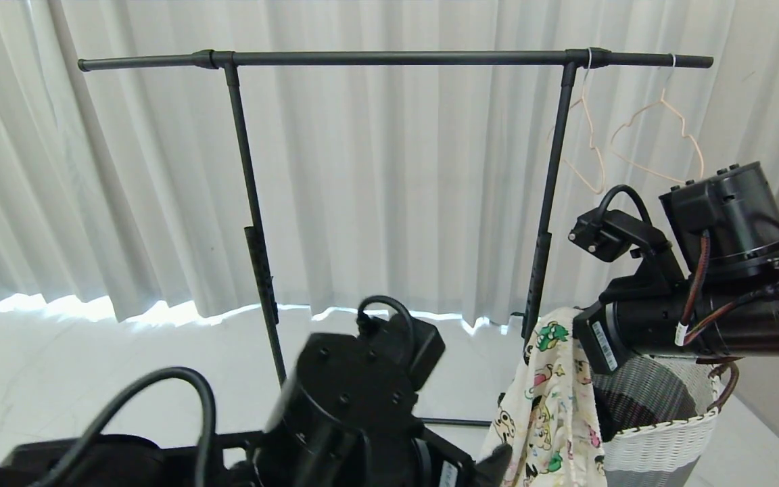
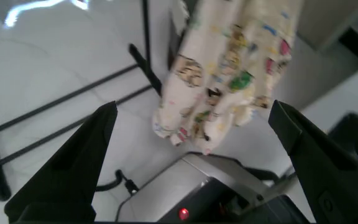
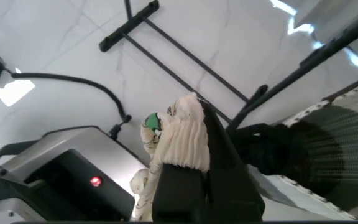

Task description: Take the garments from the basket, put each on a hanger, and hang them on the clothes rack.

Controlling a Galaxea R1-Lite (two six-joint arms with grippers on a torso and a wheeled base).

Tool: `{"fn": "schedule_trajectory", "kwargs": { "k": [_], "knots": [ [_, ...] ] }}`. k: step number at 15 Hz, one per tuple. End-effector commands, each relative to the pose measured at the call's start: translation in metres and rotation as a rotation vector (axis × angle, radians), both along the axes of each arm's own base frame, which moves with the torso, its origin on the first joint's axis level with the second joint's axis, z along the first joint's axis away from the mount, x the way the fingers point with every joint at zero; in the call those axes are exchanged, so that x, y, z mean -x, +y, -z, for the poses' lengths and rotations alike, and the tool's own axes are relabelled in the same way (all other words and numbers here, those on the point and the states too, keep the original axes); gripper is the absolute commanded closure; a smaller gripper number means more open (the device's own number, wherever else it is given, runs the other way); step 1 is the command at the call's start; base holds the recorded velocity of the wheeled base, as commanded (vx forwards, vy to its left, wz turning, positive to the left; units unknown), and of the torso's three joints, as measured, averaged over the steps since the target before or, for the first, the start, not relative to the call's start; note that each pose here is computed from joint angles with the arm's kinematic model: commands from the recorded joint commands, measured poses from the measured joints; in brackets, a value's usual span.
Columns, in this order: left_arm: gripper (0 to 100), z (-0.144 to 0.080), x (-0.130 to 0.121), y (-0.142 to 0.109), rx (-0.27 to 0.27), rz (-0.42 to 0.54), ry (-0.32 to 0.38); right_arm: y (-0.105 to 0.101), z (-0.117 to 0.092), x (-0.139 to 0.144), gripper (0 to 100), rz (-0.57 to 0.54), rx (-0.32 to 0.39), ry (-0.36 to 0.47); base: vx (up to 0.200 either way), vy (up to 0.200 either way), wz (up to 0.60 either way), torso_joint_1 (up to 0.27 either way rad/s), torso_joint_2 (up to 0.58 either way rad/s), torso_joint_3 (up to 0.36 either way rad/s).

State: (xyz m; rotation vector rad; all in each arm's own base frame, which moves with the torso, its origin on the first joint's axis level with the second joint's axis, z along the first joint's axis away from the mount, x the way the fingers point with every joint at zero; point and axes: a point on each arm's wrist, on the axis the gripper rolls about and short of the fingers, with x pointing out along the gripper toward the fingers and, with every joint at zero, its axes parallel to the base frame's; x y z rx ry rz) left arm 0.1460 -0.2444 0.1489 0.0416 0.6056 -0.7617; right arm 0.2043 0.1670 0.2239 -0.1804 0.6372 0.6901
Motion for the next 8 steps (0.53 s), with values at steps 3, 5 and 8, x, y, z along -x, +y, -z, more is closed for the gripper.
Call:
{"fn": "schedule_trajectory", "kwargs": {
  "k": [3,5,8],
  "knots": [
    [0,0.021,0.005,-0.037,0.09,0.0,0.091,0.012,-0.002,0.007,100,-0.044,-0.012,-0.005,0.0,0.0,0.0,0.0,0.0,0.0],
    [0,0.024,0.007,-0.042,0.092,0.002,0.098,0.016,-0.004,0.011,100,-0.064,-0.015,-0.01,0.0,0.0,0.0,0.0,0.0,0.0],
    [0,0.036,-0.005,-0.045,0.065,-0.056,0.093,0.021,-0.007,0.018,100,-0.095,-0.022,-0.016,0.0,0.0,0.0,0.0,0.0,0.0]
  ]
}}
